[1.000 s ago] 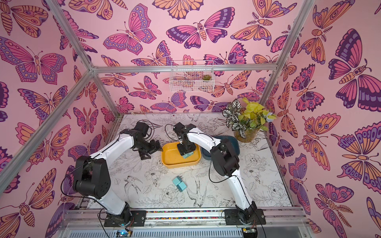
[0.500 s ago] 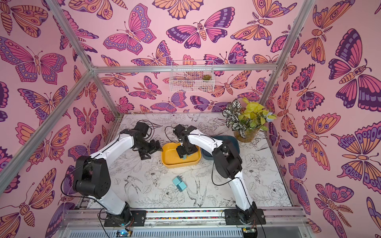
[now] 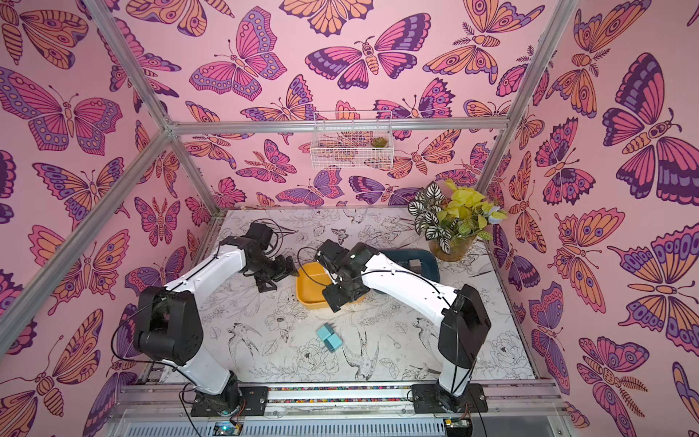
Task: Place the plugs by color into the storage box
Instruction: Place the plug in the storage box, then adjust the plug at the center of the board.
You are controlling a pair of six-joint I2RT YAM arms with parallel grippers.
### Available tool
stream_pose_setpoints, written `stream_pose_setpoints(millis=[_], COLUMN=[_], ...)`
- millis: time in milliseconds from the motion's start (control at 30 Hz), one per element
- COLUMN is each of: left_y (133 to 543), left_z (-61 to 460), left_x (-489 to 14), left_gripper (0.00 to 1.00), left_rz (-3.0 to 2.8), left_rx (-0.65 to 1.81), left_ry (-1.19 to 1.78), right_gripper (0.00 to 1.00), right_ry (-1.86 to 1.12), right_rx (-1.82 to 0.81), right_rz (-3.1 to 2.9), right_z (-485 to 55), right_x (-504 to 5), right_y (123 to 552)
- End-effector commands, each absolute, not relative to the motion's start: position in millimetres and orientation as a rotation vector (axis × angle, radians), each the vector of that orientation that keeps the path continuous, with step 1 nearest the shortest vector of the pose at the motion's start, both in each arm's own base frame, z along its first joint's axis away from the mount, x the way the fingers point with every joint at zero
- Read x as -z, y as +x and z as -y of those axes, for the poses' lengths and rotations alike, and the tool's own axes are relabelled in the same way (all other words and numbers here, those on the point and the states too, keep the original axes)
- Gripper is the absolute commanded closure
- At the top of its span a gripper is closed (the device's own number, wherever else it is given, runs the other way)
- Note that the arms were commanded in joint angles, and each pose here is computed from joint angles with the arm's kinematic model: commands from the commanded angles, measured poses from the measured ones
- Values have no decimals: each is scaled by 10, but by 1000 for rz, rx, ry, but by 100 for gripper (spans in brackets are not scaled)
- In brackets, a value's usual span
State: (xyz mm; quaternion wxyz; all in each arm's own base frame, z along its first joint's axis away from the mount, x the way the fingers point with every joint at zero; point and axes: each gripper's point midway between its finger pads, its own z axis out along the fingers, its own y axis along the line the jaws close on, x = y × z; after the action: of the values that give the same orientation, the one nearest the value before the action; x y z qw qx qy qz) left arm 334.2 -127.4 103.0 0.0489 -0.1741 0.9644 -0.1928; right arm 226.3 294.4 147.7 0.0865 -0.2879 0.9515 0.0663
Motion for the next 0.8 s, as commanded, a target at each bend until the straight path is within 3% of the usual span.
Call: stream_pose_setpoints(millis=[0, 300, 567, 767], left_y=[3374, 3313, 3257, 3226], left_z=[1281, 1304, 1298, 1294], left_x=[-1017, -971, -960, -947], left_gripper=[8, 8, 8, 8], left_rz=[-2936, -2949, -2954, -2955], left_rx=[603, 613, 604, 606], left_ry=[-538, -546, -547, -555], right_gripper=[24, 30, 30, 41], right_ry=[-827, -1071, -1214, -1213], right_rx=[-162, -209, -159, -129], right_rz=[-2951, -2993, -2987, -2978], right_z=[-2760, -2943, -3170, -3309], right_x=[-1230, -881, -669, -563], right_y=[2024, 1699, 1671, 1797])
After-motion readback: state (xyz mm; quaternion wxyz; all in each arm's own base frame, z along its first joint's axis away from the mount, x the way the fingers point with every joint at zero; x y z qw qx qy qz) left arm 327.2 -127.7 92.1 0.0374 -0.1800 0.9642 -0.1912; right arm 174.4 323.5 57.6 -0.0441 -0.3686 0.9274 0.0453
